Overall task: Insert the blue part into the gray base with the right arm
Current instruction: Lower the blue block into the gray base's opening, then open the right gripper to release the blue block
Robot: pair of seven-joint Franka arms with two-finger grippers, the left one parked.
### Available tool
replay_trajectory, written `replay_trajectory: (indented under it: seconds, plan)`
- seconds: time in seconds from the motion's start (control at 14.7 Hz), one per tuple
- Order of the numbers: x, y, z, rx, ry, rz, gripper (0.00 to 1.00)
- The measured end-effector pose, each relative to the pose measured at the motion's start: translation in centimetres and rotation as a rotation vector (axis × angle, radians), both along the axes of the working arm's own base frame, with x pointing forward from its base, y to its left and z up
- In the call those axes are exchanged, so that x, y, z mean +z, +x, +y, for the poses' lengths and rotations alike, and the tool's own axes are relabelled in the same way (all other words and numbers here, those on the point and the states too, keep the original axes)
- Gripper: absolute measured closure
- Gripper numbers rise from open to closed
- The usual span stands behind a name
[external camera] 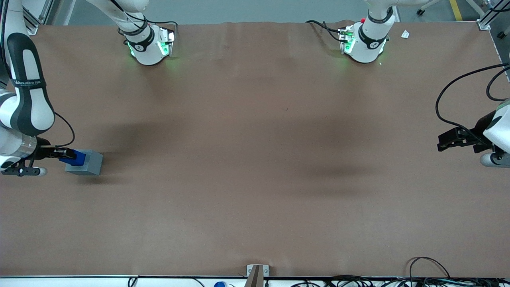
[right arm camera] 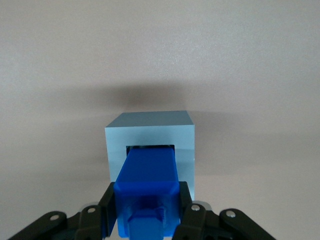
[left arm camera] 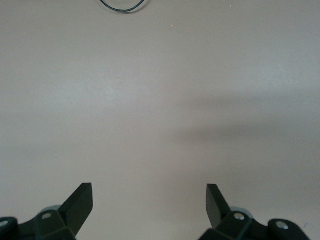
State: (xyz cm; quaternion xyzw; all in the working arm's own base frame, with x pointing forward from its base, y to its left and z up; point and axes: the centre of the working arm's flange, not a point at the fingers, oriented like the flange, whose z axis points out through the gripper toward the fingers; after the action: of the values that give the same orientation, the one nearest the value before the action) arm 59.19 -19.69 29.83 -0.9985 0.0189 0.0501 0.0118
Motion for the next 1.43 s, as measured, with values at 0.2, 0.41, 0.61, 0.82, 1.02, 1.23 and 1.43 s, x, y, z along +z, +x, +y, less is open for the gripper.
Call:
replay_trajectory:
  seconds: [0.2,0.41,0.61,0.82,1.02,1.23,1.43]
  plan:
    - [-0.4,0.1,0.0,0.001,0.001,0.003,0.49]
    - [-0.9,0.1,0.0,0.001,0.001,0.007,0.49]
    - [-1.1,0.2,0.0,0.001,0.002,0.01,0.36]
    - [-0.2,0.6,0.2,0.006,0.006,0.014,0.07]
    - [4.0,0.8,1.3,0.022,0.02,0.027,0.0]
    - [12.1,0.3,4.0,0.057,0.025,0.01,0.0]
    - [18.9,-1.4,7.9,0.021,0.018,-0.004,0.0]
